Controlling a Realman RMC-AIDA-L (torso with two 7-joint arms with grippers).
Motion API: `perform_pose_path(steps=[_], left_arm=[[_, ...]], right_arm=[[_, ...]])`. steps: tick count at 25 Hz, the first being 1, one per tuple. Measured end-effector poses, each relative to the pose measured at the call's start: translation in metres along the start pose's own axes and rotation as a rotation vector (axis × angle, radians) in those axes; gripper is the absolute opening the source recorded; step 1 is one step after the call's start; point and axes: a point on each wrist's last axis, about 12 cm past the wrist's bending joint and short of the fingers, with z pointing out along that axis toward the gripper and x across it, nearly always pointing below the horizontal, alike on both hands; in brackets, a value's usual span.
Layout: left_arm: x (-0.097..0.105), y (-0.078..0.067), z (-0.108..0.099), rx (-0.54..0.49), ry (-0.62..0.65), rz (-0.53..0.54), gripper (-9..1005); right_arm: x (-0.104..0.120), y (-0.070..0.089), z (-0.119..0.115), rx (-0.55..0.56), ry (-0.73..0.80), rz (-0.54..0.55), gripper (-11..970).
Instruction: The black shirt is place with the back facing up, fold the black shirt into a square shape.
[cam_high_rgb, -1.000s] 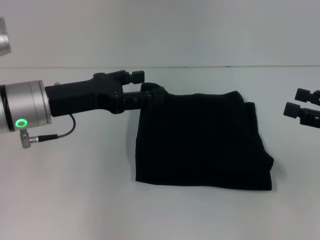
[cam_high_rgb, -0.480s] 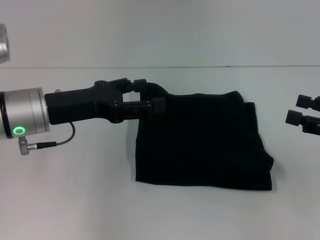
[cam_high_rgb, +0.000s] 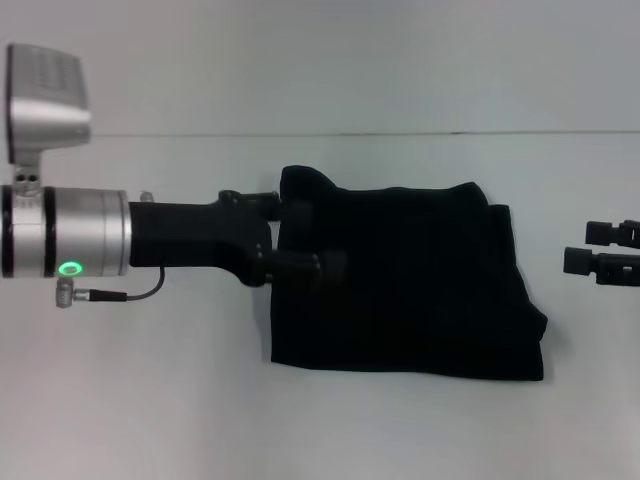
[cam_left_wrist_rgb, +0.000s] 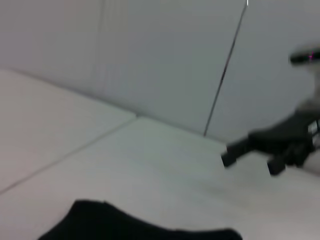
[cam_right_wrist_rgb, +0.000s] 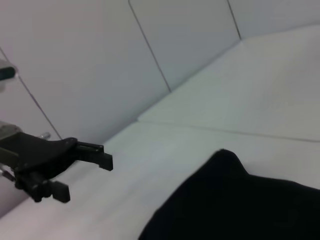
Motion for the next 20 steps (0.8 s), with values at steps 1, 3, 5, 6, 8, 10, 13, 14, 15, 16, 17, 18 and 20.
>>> perform_pose_path(steps=[1, 3, 5, 6, 8, 10, 13, 14, 15, 16, 17, 18, 20], left_arm=[[-0.002, 0.002, 0.002, 0.001, 0.032, 0.008, 876], [-0.006, 0.004, 0.005, -0.001, 0.072, 0.013, 876], [-0.01, 0.007, 0.009, -0.009, 0.11, 0.01, 876], [-0.01, 0.008, 0.01, -0.012, 0.124, 0.006, 876], [-0.013, 0.01, 0.012, -0.023, 0.16, 0.003, 876], [-0.015, 0.011, 0.014, -0.031, 0.195, 0.005, 876], [-0.017, 0.014, 0.017, -0.049, 0.24, 0.012, 876], [-0.018, 0.014, 0.017, -0.057, 0.247, 0.014, 876], [-0.018, 0.015, 0.018, -0.063, 0.253, 0.016, 876], [-0.018, 0.016, 0.018, -0.067, 0.257, 0.018, 876], [-0.019, 0.016, 0.018, -0.072, 0.258, 0.02, 876], [-0.019, 0.016, 0.018, -0.074, 0.259, 0.021, 876], [-0.02, 0.016, 0.018, -0.075, 0.26, 0.024, 876]], right_arm=[[-0.004, 0.0, 0.001, 0.005, 0.014, -0.001, 926], [-0.012, 0.0, 0.005, 0.009, 0.051, 0.002, 926], [-0.019, 0.0, 0.011, 0.006, 0.094, 0.01, 926], [-0.023, 0.0, 0.014, 0.004, 0.112, 0.011, 926], [-0.029, -0.001, 0.022, 0.008, 0.148, 0.011, 926], [-0.035, -0.001, 0.028, 0.017, 0.174, 0.008, 926], [-0.044, 0.0, 0.039, 0.019, 0.208, -0.005, 925], [-0.046, 0.0, 0.042, 0.017, 0.219, -0.008, 925], [-0.049, 0.001, 0.044, 0.018, 0.229, -0.01, 925], [-0.051, 0.001, 0.046, 0.023, 0.238, -0.013, 925], [-0.052, 0.0, 0.048, 0.029, 0.245, -0.015, 925], [-0.053, 0.0, 0.05, 0.034, 0.249, -0.018, 925], [-0.055, 0.0, 0.053, 0.039, 0.258, -0.025, 924]])
